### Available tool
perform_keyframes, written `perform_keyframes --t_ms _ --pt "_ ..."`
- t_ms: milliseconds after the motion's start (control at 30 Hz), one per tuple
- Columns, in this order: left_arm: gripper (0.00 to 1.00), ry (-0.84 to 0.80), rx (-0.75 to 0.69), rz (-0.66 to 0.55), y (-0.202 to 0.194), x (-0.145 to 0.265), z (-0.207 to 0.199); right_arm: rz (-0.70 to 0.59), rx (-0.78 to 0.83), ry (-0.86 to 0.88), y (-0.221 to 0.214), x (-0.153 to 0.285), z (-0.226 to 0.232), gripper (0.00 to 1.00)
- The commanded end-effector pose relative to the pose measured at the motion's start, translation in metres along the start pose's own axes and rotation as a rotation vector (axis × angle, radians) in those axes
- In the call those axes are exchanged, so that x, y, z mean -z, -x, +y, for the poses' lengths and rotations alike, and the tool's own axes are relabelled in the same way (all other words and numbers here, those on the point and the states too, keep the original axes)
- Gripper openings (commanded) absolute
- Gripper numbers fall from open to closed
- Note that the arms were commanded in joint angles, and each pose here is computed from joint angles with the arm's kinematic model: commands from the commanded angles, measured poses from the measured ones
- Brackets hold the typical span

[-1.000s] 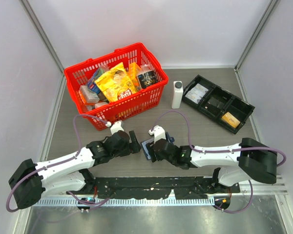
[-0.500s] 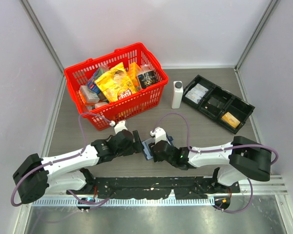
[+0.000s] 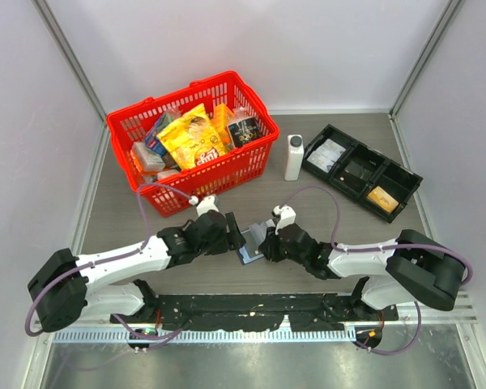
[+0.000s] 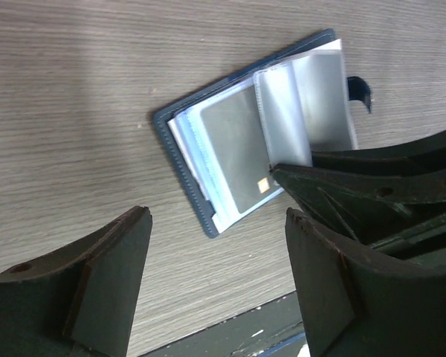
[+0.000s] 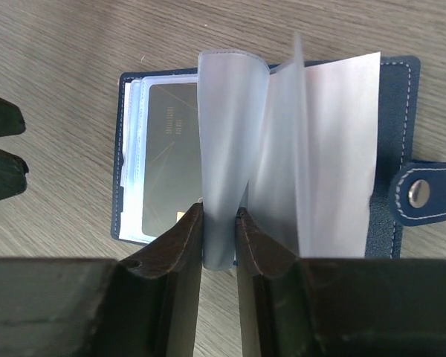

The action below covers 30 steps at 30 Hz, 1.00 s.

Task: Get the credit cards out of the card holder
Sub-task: Remove the credit card from the card holder.

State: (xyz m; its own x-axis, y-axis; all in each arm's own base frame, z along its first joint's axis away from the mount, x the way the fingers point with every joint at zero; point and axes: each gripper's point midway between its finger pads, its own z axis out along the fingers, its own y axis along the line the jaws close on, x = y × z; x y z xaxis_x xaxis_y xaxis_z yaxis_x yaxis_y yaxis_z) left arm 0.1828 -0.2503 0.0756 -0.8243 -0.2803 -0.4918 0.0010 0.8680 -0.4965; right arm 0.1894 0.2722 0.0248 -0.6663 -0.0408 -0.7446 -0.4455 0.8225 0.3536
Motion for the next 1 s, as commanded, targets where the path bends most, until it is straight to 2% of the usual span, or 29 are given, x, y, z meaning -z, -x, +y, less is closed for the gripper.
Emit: perform_keyframes --t_ms 0,100,233,467,667,967 --pt "0.74 -0.122 0.031 -0.044 0.019 0.0 -0.044 0.015 -0.113 0.082 -0.006 0.002 0.004 0.27" --pt "0.64 -0.134 0.029 -0.051 0.022 -0.009 -0.052 0.017 -0.173 0.114 -0.006 0.004 0.002 0.27" --pt "0.38 -0.121 0.022 -0.054 0.025 -0.024 -0.059 0.032 -0.202 0.141 -0.01 0.005 0.001 0.26" --pt "0.19 -0.042 -0.022 0.019 0.009 -0.054 -0.054 0.025 -0.21 0.144 -0.009 0.007 -0.001 0.27" --pt "0.13 0.054 -0.054 0.104 -0.013 -0.063 -0.03 0.013 -0.189 0.11 -0.004 0.009 -0.006 0.37" --pt "0.12 0.087 -0.064 0.155 -0.024 -0.067 -0.019 -0.043 -0.121 -0.155 0.02 0.018 -0.046 0.47"
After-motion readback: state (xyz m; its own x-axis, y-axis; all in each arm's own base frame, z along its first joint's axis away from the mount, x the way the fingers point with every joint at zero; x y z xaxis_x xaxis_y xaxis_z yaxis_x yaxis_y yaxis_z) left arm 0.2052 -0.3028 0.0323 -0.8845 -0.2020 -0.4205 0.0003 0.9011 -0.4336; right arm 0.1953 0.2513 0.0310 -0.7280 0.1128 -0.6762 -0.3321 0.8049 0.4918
